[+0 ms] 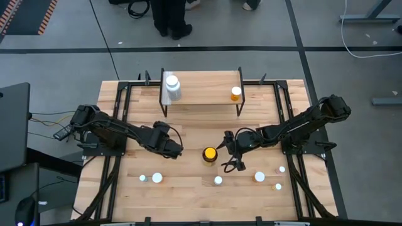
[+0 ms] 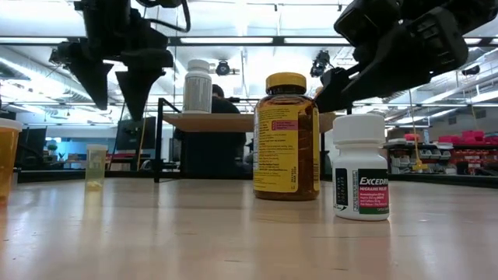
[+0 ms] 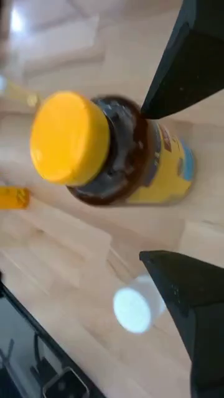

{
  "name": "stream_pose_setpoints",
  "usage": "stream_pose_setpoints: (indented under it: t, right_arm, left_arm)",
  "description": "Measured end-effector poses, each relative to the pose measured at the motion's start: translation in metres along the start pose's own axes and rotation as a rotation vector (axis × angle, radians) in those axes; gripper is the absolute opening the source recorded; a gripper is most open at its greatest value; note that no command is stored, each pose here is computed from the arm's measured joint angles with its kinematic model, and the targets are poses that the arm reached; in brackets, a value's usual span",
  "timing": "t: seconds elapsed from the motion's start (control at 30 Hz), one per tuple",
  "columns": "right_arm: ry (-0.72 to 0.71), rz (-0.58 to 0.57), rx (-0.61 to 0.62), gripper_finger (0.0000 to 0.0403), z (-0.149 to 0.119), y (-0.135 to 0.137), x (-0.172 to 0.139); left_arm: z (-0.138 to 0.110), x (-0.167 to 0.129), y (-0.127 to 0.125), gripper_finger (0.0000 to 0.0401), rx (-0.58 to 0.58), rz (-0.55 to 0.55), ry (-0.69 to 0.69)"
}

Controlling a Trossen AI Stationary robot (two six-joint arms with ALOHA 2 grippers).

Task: Pick and place medicine bottles onto shelf by color
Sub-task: Put the big yellow medicine bottle on the shelf

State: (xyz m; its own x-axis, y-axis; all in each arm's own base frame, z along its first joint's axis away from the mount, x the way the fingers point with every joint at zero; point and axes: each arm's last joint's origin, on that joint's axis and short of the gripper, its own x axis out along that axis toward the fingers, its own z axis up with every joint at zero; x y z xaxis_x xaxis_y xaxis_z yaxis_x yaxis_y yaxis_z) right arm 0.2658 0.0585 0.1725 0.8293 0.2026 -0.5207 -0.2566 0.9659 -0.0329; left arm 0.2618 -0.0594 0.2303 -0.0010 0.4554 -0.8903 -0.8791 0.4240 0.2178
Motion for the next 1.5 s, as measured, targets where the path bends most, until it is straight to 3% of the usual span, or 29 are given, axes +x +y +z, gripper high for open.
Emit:
stream_pose_setpoints:
  t: [0.17, 0.33, 0.63, 0.77, 0.97, 1.2, 1.33, 1.5]
  right_arm:
    - [-0.079, -0.077, 0.015, 0.0392, 0.008, -0.003, 0.000]
    - [-0.205, -0.073, 0.089, 0.0393, 0.020, -0.002, -0.002]
    - [-0.185, -0.067, 0.171, 0.0382, 0.018, 0.004, -0.002]
    - [-0.185, -0.146, 0.151, 0.0380, 0.016, 0.005, 0.002]
    - [-0.235, -0.126, 0.170, 0.0380, 0.007, 0.007, 0.026]
    - [-0.265, -0.180, 0.181, 0.0378, -0.003, 0.004, 0.043]
    - [-0.275, -0.192, 0.196, 0.0362, -0.004, 0.004, 0.045]
    - [-0.284, -0.193, 0.196, 0.0313, -0.003, 0.003, 0.044]
  left_arm:
    - [-0.002, -0.001, -0.001, 0.0400, 0.006, -0.004, -0.019]
    - [-0.004, -0.004, -0.006, 0.0400, -0.006, -0.054, -0.061]
    - [-0.010, -0.011, -0.018, 0.0400, -0.033, -0.146, -0.205]
    - [-0.012, -0.014, -0.019, 0.0400, -0.023, -0.146, -0.301]
    - [-0.010, -0.014, -0.018, 0.0400, 0.008, -0.136, -0.297]
    - [-0.011, -0.014, -0.018, 0.0400, 0.009, -0.138, -0.296]
    - [-0.010, -0.014, -0.019, 0.0400, 0.005, -0.141, -0.310]
    - [-0.010, -0.014, -0.019, 0.0400, -0.007, -0.143, -0.319]
